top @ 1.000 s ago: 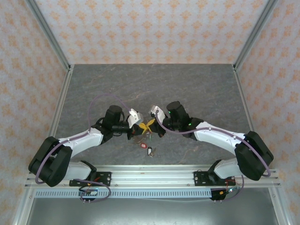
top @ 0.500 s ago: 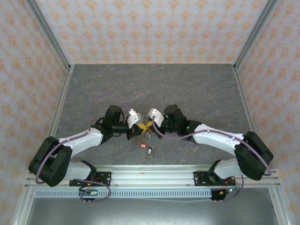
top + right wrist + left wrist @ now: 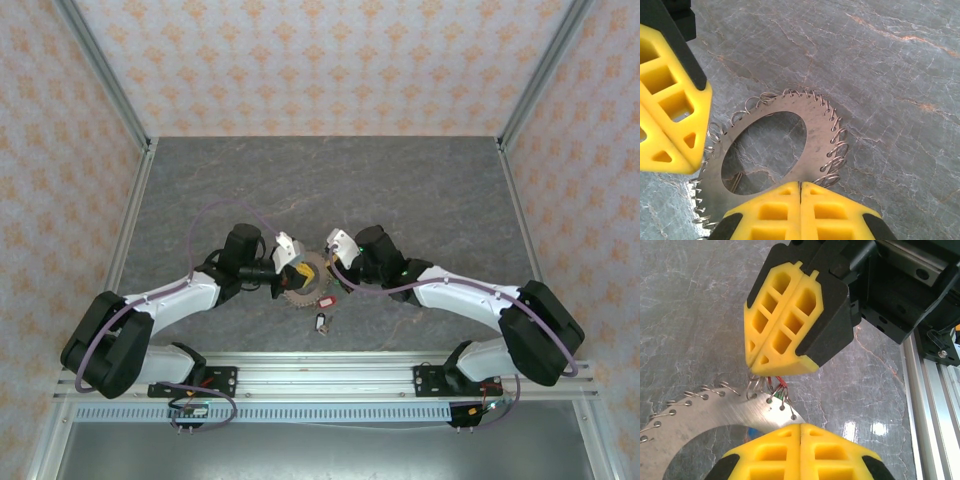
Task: Put the keys on the keyring
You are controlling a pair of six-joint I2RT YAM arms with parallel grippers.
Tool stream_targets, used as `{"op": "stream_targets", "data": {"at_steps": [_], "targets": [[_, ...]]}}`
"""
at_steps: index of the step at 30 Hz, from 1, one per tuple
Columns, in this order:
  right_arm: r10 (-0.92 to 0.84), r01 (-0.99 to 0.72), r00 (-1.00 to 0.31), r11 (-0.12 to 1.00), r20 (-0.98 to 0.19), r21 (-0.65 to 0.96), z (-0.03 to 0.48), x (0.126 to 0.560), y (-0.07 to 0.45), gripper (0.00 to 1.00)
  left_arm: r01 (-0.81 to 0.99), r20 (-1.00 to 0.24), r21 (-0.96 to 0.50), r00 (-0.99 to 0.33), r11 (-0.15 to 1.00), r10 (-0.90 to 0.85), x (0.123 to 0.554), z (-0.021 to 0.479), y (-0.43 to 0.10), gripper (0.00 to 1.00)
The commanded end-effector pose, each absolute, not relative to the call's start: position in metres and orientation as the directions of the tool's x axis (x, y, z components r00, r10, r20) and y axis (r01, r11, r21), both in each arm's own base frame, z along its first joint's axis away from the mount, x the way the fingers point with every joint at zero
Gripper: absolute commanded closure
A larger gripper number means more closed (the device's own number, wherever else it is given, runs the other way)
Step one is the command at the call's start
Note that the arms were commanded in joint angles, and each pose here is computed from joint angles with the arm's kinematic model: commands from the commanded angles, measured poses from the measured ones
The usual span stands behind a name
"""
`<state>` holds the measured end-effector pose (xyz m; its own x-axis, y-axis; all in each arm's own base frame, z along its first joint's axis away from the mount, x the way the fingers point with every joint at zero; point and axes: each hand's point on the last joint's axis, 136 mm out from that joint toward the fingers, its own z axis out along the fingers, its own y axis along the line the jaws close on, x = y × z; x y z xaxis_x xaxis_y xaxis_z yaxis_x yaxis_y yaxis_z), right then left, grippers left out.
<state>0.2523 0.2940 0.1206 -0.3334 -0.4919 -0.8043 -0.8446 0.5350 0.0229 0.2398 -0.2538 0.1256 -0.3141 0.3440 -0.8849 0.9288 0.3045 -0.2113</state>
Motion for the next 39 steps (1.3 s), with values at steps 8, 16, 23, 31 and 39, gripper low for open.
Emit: {"op": "stream_targets", "data": {"at_steps": [8, 16, 23, 31, 39], "targets": [[-0.44, -0.847, -0.322, 0.53, -0.838, 0.047, 0.139, 0.251, 0.292, 1.0, 0.907, -0.88, -0.148, -0.303, 0.393, 0.366, 0.267, 0.116, -0.265, 0.86], [-0.426, -0.845, -0.328, 0.531, -0.843, 0.061, 0.141, 0.251, 0.291, 1.0, 0.893, -0.901, -0.095, -0.266, 0.441, 0.343, 0.292, 0.115, -0.278, 0.76], [-0.407, -0.847, -0.326, 0.527, -0.853, 0.073, 0.145, 0.25, 0.291, 1.0, 0.916, -0.91, -0.089, -0.235, 0.392, 0.342, 0.291, 0.119, -0.292, 0.75], [-0.382, -0.843, -0.334, 0.529, -0.862, 0.092, 0.148, 0.251, 0.289, 1.0, 0.935, -0.901, -0.099, -0.229, 0.34, 0.368, 0.284, 0.116, -0.298, 0.75], [-0.363, -0.844, -0.337, 0.525, -0.869, 0.108, 0.15, 0.251, 0.289, 1.0, 0.949, -0.899, -0.119, -0.228, 0.293, 0.374, 0.281, 0.115, -0.306, 0.81]]}}
